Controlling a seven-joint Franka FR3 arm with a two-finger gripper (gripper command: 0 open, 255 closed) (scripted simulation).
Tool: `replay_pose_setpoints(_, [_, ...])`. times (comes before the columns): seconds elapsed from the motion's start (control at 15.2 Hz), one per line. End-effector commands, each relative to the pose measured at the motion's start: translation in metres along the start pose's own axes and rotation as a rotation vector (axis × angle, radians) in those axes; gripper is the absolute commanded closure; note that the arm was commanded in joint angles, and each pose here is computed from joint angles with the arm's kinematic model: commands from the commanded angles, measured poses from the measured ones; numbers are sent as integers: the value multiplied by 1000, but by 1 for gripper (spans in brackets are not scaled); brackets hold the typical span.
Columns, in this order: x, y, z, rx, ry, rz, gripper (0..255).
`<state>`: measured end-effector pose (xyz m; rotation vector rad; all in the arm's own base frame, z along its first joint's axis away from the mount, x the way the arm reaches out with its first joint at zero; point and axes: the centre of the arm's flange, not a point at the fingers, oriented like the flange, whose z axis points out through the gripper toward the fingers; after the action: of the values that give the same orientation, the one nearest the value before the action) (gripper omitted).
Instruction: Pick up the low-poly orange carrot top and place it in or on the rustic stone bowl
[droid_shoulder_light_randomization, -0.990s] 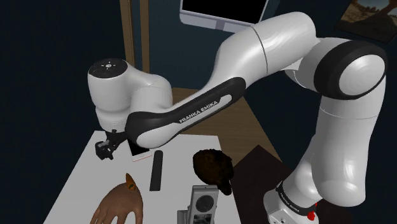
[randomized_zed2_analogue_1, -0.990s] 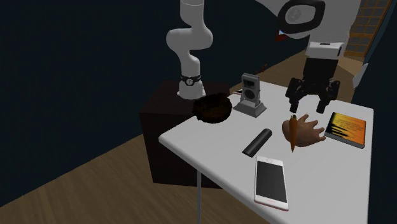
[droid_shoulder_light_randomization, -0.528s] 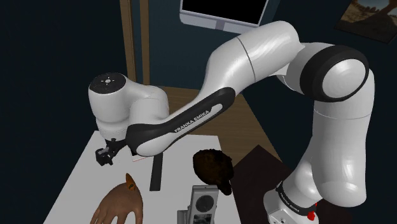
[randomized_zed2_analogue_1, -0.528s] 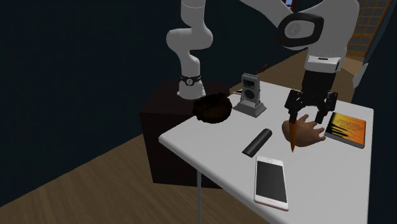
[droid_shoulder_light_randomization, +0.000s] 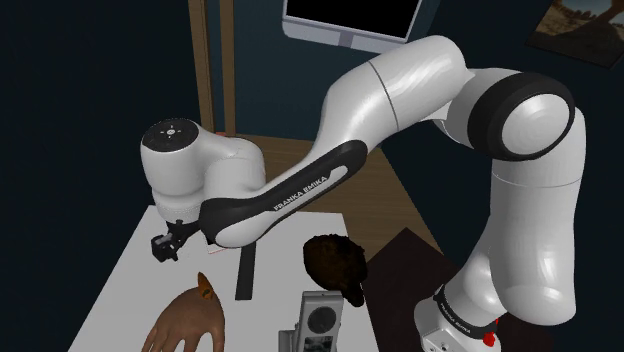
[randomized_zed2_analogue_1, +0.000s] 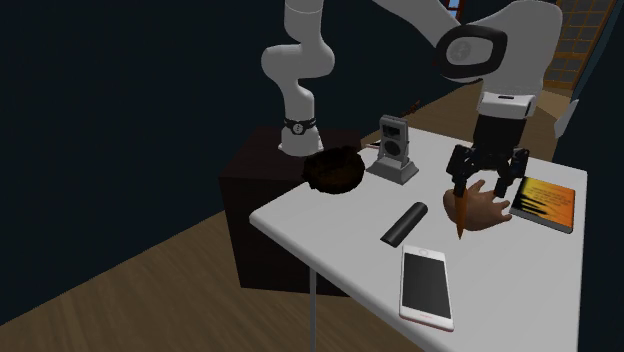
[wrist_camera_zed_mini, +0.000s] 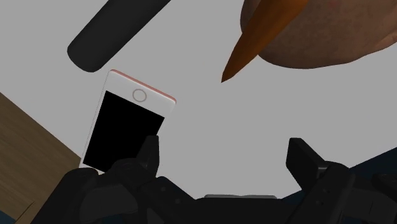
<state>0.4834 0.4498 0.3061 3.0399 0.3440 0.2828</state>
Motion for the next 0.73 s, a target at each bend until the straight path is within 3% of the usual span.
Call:
replay_pose_setpoints(0.0, [0,0,0,0,0,0,255])
replay_pose_setpoints(0.59, [0,0,0,0,0,0,255])
replay_pose_setpoints(0.66, [0,0,0,0,0,0,0])
